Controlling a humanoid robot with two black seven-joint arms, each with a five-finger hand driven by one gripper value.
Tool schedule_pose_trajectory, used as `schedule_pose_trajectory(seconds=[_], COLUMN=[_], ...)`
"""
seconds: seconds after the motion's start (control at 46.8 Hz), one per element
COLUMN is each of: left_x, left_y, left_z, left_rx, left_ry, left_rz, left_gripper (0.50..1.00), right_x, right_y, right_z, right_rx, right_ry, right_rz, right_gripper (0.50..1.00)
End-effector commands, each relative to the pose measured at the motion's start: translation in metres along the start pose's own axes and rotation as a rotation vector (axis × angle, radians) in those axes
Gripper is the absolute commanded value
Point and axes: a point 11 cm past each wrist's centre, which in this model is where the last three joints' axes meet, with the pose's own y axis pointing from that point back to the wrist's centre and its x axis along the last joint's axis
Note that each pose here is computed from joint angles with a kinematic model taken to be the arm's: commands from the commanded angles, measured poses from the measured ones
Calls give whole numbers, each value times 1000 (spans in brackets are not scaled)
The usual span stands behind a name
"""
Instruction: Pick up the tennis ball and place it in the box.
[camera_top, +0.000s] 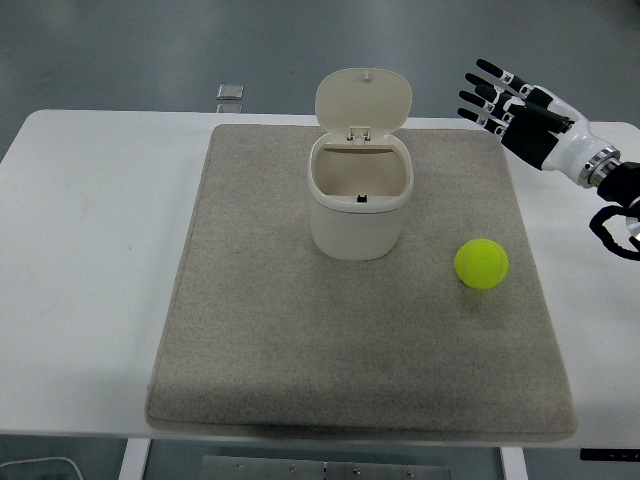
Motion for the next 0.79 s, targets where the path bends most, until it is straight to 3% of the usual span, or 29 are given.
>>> schedule_pose_trajectory(seconds=[0.0,0.769], left_x=[0,1], left_y=[0,0], left_z=[0,0], left_rx=[0,-1], left_ry=[-1,1], left_rz=[0,2], left_gripper=[992,992], right_x=[0,6], right_y=[0,5], right_z=[0,-5], right_rx=[0,9], right_ry=[0,23], right_rz=[-1,11], right_gripper=[913,913])
